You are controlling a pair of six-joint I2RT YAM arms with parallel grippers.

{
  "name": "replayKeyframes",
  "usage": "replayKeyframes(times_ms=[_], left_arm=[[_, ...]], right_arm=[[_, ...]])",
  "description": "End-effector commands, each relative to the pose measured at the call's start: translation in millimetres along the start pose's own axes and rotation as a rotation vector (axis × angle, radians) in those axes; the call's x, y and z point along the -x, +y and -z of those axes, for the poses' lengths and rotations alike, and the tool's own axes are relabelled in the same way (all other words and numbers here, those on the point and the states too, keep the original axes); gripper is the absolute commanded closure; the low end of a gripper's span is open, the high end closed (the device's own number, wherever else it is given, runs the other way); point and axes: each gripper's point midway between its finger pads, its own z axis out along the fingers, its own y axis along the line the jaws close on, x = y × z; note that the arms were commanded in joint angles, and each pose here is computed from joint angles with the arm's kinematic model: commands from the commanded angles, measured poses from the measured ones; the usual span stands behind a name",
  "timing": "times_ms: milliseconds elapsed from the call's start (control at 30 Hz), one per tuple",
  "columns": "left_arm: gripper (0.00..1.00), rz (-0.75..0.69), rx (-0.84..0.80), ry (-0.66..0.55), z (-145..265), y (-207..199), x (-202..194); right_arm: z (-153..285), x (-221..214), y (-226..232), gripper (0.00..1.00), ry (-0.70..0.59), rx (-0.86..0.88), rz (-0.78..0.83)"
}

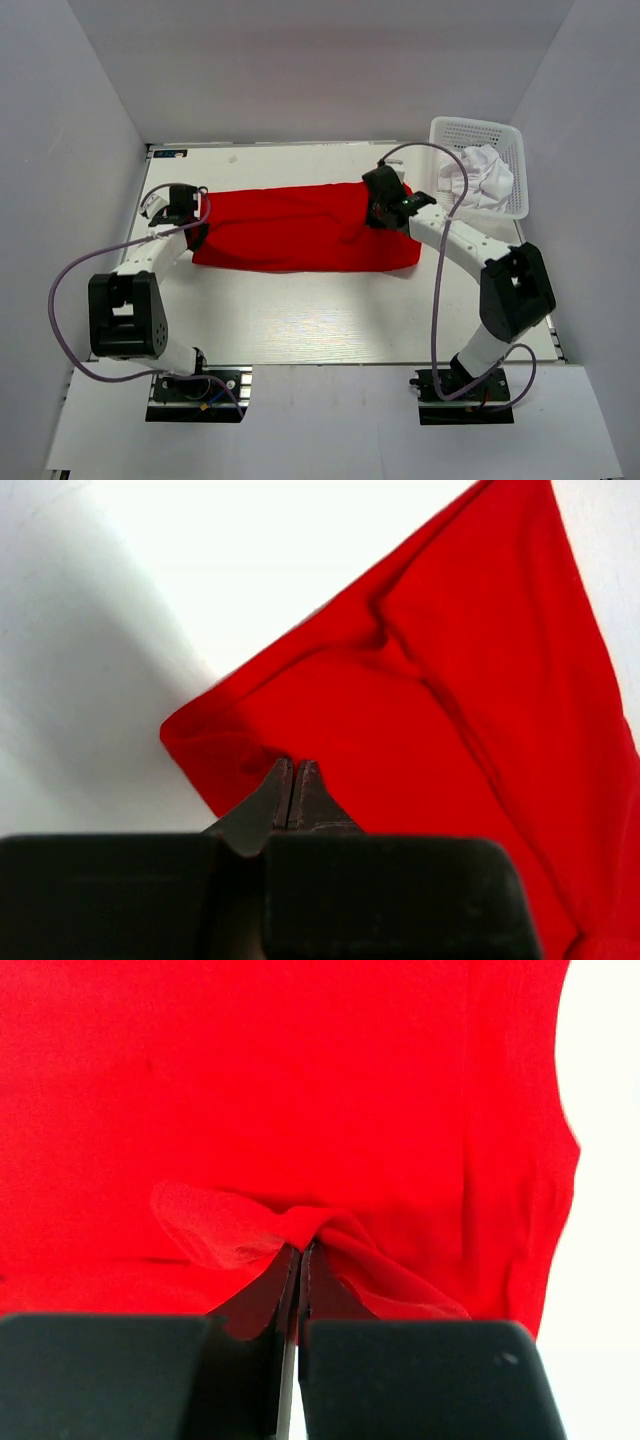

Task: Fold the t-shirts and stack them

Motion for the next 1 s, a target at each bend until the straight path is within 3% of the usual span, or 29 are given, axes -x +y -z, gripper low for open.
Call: replayKeyframes(times_ms=[0,300,400,433,467,500,533,567,600,633,667,733,833,867,967], left_arm=[[1.0,0.025,0.017,-0.052,-0.5,-10.8,20.9],[1.0,0.032,0.058,-0.1,-33.1,-40.1,41.4],[1.0,0.021,0.103,-0.123,-51.0,-43.9,46.6],[1.0,0.036,0.087,-0.128,-54.2,-54.4,55.4],[1.0,0.031,0.11,-0.102,-58.6,-52.5,54.5],[0.87,0.019,0.108,-0.085,-62.5,-58.2,53.9],[0.37,0.014,0.085,-0.079,-70.5,-72.3,61.7],[0.11,0.013,0.088,-0.076,-71.8,-76.3,64.0],[0.0,-0.001,0.093,-0.062,-71.3,-78.1,63.7],[0.0,0.001,0.051,-0.08,-64.4,-94.1,76.3],[0.0,0.003,0.066,-0.075,-66.9,-91.1,78.9],[0.0,-0.01,0.022,-0.078,-57.5,-101.0,85.1],[0.0,-0.037,-0.074,-0.072,-40.6,-116.4,89.8],[0.0,-0.05,-0.087,-0.064,-39.4,-116.4,87.1],[0.0,-0.129,-0.167,-0.044,-28.1,-132.5,76.5]], right_arm=[[-6.7,51.1,6.7,1.0,-0.093,0.043,-0.034],[-51.1,108.6,-2.9,1.0,-0.16,0.035,-0.018],[-90.8,98.8,-12.4,1.0,-0.091,-0.005,-0.015],[-88.7,127.2,-12.6,1.0,-0.135,0.004,-0.052],[-103.9,117.4,-16.8,0.89,-0.086,-0.011,-0.049],[-120.3,108.0,-20.2,0.76,-0.042,-0.013,-0.051],[-114.7,136.6,-10.7,0.63,-0.093,0.025,-0.061],[-129.8,128.2,-10.6,0.48,-0.064,0.026,-0.053],[-130.8,133.4,-10.7,0.42,-0.072,0.036,-0.05],[-126.3,146.6,-4.9,0.36,-0.097,0.065,-0.053],[-125.2,150.1,-4.5,0.17,-0.104,0.075,-0.046],[-115.7,154.9,3.0,0.1,-0.124,0.117,-0.032],[-91.7,152.5,9.9,0.1,-0.156,0.188,-0.01],[-101.0,119.8,5.3,0.1,-0.088,0.182,-0.004],[-91.6,99.4,10.8,0.1,-0.074,0.255,0.003]])
